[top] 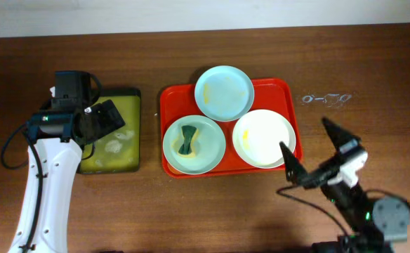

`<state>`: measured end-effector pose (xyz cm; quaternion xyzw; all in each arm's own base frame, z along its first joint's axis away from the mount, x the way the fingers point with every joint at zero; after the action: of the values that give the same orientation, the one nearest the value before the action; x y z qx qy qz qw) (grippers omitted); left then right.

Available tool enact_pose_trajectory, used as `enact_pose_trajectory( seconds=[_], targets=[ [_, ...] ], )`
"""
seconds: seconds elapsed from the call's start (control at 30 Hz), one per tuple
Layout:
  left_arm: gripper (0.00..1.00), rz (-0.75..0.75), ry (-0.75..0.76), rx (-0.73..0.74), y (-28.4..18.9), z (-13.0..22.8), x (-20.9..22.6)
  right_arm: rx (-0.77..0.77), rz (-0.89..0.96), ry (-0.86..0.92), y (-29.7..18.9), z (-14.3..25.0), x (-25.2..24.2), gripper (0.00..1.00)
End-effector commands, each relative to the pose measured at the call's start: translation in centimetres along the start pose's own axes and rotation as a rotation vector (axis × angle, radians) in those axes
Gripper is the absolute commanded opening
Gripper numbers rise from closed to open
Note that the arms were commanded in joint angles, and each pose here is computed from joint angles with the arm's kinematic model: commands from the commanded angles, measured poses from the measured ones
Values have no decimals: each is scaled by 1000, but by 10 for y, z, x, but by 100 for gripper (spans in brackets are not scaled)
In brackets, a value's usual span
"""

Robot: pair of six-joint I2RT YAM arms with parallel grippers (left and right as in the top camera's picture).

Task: Clean dirty plates on tray and stack at the side
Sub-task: 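Reach the right gripper to the front-left blue plate and grip its rim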

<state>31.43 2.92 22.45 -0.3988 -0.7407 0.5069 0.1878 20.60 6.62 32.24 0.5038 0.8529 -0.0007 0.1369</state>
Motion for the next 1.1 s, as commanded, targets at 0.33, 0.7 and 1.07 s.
enact_pose_trajectory(
  seconds=[0.33,0.7,1.07],
  targets=[
    [99,-19,7,9,2,2,4,93,-458,488,76,2,13,98],
    [99,-14,6,3,2,1,3,748,-94,527,130,52,11,98],
    [99,-3,5,7,2,1,2,1088,-232,496,173,95,65,88]
  ],
)
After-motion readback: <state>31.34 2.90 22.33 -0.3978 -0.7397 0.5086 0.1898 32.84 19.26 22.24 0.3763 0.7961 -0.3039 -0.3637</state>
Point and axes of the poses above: each gripper's point midway between its finger pads, its own y axis out along the fingers, its own x axis along the line the jaws close on, z = x × y, the point moved 4 cm from there along -y, back along the fingers, and after that the axes turned 10 degrees about -y, right-handed, at the moved point
